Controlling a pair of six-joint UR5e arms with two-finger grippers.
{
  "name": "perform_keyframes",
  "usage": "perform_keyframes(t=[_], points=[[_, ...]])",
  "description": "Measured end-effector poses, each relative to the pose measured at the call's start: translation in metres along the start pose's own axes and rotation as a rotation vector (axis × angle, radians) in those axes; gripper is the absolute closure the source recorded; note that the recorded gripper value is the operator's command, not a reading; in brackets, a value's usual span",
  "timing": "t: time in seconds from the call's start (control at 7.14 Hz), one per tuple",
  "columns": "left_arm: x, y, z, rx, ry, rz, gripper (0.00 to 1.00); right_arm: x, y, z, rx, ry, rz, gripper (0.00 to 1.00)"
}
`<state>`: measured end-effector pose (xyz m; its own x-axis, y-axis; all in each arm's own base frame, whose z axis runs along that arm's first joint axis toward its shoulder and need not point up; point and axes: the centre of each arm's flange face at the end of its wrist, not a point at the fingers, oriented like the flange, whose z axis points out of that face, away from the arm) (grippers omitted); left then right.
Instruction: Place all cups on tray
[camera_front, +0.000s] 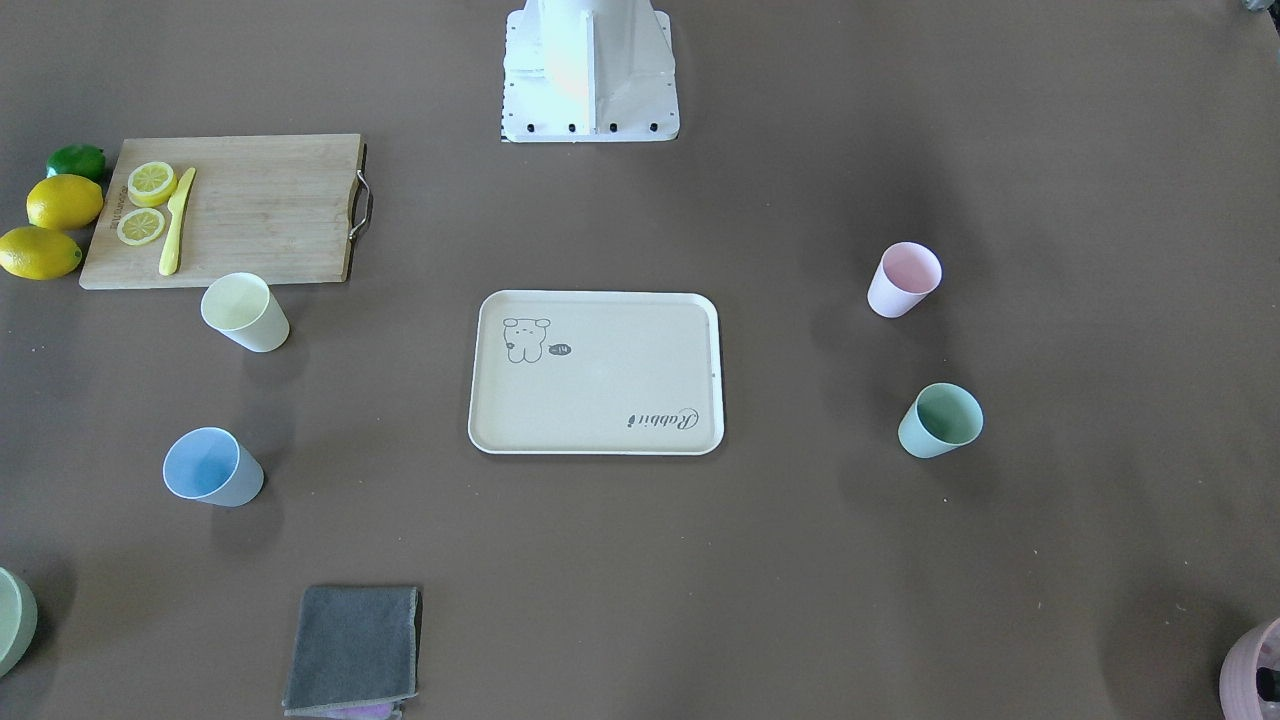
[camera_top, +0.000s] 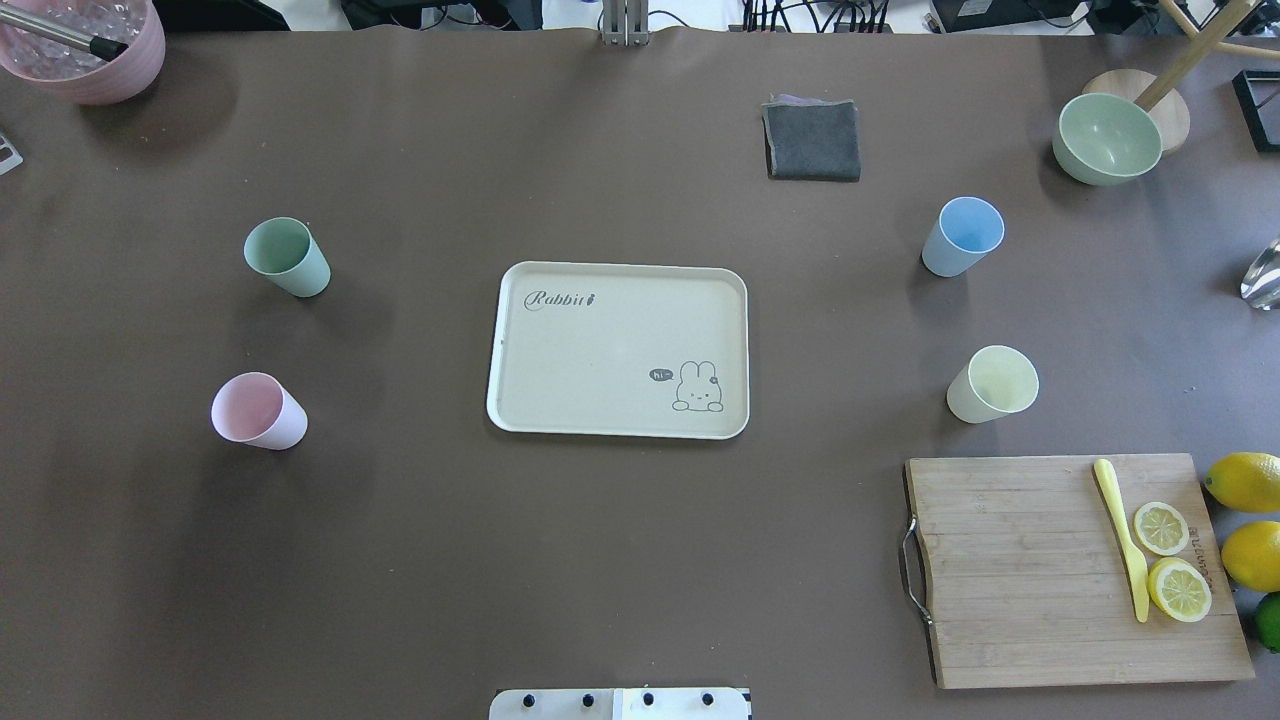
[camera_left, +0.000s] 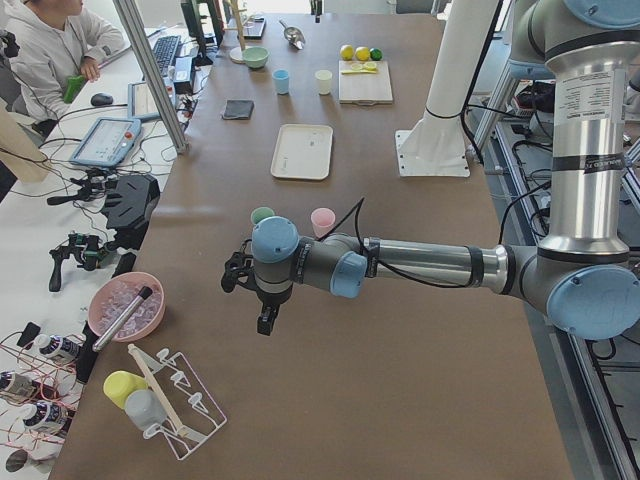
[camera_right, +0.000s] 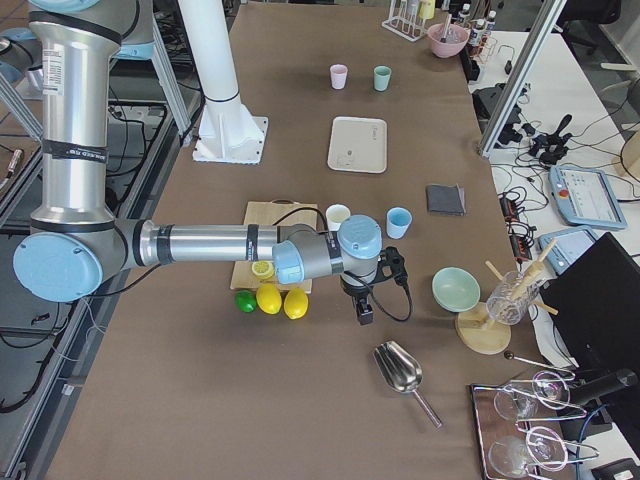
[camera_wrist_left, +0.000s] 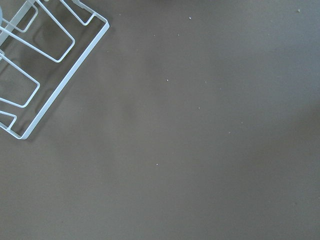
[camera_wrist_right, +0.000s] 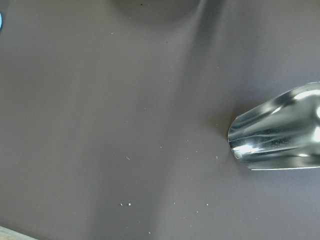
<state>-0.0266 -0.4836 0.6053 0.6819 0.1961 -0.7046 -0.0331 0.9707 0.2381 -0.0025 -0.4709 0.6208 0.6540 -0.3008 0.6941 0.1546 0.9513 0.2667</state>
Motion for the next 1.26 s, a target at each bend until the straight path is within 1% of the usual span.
perform_keyframes(t=[0.28,0.42,0.56,0.84,0.98,1.26], points=[[0.003,-0.001,-0.002,0.006,0.004,0.003,0.02,-0.006,-0.002,-0.001,0.004,-0.048,0.006,0.0],[0.014,-0.006,-0.005,0.017,0.009,-0.021,0.02,-0.015,-0.006,-0.003,0.009,-0.073,0.018,0.0],[0.043,-0.014,-0.006,0.031,0.023,-0.08,0.02,-0.036,-0.015,-0.005,0.009,-0.094,0.051,0.0],[0.117,-0.024,0.012,0.036,0.072,-0.156,0.03,-0.104,-0.036,0.0,-0.007,-0.128,0.122,0.0],[0.152,-0.025,0.024,0.033,0.077,-0.174,0.03,-0.139,-0.042,0.009,-0.006,-0.138,0.139,0.02],[0.209,-0.026,0.044,0.027,0.07,-0.186,0.03,-0.211,-0.047,0.048,-0.01,-0.132,0.172,0.08]])
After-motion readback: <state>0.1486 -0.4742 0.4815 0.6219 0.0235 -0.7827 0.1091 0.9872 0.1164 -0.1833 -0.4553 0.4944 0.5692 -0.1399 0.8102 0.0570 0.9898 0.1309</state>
